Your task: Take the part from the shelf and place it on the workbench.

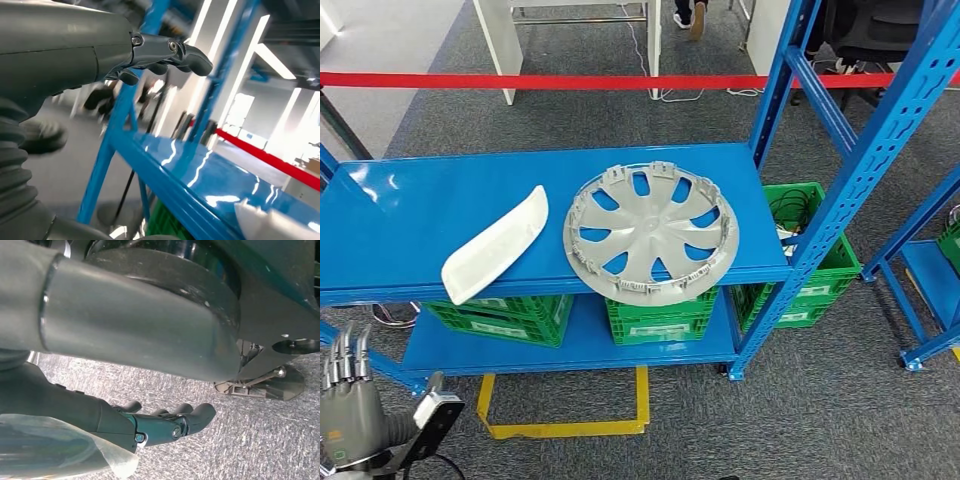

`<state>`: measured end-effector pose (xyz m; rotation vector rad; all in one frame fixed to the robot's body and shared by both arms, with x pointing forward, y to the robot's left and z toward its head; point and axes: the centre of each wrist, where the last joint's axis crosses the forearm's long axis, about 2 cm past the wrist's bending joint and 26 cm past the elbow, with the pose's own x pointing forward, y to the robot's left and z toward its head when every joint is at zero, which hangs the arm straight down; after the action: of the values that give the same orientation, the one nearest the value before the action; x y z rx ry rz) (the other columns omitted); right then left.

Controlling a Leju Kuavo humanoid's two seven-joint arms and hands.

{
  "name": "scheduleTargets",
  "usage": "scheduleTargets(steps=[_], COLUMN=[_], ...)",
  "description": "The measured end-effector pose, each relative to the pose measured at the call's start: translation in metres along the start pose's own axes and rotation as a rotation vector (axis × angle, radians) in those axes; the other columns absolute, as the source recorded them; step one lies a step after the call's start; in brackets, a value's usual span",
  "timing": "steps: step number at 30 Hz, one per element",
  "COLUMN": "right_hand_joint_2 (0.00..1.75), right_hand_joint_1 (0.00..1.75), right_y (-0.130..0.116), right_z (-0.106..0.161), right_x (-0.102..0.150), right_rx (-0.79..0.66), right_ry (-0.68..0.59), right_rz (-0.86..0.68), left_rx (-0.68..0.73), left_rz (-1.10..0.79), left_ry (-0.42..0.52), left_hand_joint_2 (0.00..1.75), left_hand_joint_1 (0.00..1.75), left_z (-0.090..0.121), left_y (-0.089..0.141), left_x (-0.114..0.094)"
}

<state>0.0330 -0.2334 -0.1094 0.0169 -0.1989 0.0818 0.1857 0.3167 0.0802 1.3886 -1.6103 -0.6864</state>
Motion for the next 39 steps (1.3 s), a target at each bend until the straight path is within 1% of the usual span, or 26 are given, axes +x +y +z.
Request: scheduleTargets(steps=[4,11,16,23,30,39], right_hand_joint_2=[0.00,0.00,0.00,0.00,0.00,0.00], right_hand_joint_1=[0.00,0.00,0.00,0.00,0.00,0.00], right_y=[0.000,-0.001,-0.002,-0.006,-0.008,-0.013], right_z=[0.000,0.000,0.000,0.000,-0.001,-0.001], right_x=[0.000,0.000,-0.001,-0.001,-0.001,-0.002], right_rx=[0.003,0.003,0.001,0.000,0.000,-0.006], right_ry=[0.005,0.005,0.005,0.008,0.011,0.017], right_rz=[0.010,0.016,0.018,0.031,0.043,0.047], left_rx=[-0.013,-0.017,-0.026,-0.040,-0.061,-0.109], left_rz=[-0.130,-0.186,-0.209,-0.230,-0.246,-0.287], left_ry=[-0.071,-0.093,-0.086,-0.065,-0.060,-0.032], left_hand_joint_2=[1.75,1.75,1.75,1.75,1.75,1.75], left_hand_joint_1=[0.00,0.00,0.00,0.00,0.00,0.00], left_z=[-0.007,-0.017,-0.022,-0.043,-0.051,-0.071], left_y=[-0.002,-0.006,-0.010,-0.023,-0.031,-0.046], left_x=[-0.001,-0.007,-0.011,-0.018,-0.023,-0.039])
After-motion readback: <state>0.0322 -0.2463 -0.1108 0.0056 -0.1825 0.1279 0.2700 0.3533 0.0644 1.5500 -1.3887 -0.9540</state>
